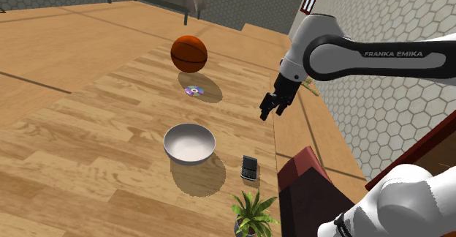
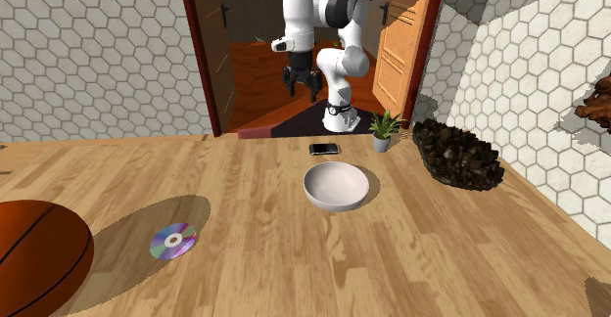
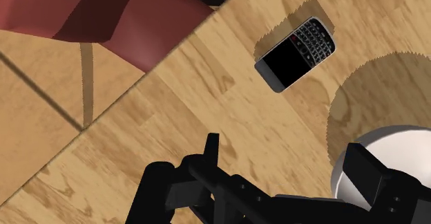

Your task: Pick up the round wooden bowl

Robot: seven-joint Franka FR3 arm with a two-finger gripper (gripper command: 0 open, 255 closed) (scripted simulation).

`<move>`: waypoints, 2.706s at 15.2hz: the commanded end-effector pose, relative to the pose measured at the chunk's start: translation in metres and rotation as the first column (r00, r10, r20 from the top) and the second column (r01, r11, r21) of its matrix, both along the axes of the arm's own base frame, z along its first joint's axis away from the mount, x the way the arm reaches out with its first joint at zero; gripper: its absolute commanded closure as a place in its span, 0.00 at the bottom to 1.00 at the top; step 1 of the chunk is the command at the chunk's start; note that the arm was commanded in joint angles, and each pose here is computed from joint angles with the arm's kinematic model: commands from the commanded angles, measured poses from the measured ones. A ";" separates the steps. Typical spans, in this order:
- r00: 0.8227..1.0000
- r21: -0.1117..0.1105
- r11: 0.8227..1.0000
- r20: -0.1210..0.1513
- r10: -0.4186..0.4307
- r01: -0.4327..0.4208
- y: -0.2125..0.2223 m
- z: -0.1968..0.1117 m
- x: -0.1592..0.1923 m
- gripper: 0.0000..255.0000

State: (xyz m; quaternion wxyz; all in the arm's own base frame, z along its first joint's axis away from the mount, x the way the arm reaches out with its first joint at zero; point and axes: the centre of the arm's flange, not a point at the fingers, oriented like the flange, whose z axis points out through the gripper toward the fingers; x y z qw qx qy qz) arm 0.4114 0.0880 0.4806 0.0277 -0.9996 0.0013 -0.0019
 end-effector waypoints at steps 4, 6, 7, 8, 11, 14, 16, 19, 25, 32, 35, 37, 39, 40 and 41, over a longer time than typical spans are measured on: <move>1.000 0.032 0.999 0.008 -0.016 0.016 0.036 -0.036 0.035 0.00; 1.000 0.045 0.999 0.010 -0.023 0.022 0.050 -0.050 0.050 0.00; 1.000 0.051 0.998 0.011 -0.026 0.025 0.058 -0.057 0.058 0.00; 1.000 0.057 0.998 0.013 -0.029 0.028 0.065 -0.064 0.065 0.00; 0.999 0.076 0.996 0.016 -0.038 0.037 0.087 -0.084 0.088 0.00; 0.999 0.094 0.994 0.019 -0.048 0.046 0.110 -0.103 0.111 0.00; 0.998 0.107 0.993 0.021 -0.054 0.051 0.124 -0.116 0.126 0.00; 0.998 0.108 0.993 0.022 -0.055 0.052 0.126 -0.128 0.128 0.00; 0.998 0.108 0.993 0.022 -0.055 0.052 0.126 -0.158 0.128 0.00; 0.998 0.108 0.993 0.021 -0.055 0.052 0.126 -0.158 0.128 1.00; 0.998 0.108 0.993 0.021 -0.055 0.052 0.126 -0.158 0.128 1.00; 0.998 0.108 0.993 0.022 -0.055 0.052 0.126 -0.152 0.128 1.00; 0.998 0.108 0.993 0.022 -0.055 0.052 0.126 -0.142 0.128 1.00; 0.998 0.108 0.993 0.022 -0.055 0.052 0.126 -0.137 0.128 1.00; 0.998 0.108 0.993 0.022 -0.055 0.052 0.126 -0.131 0.128 1.00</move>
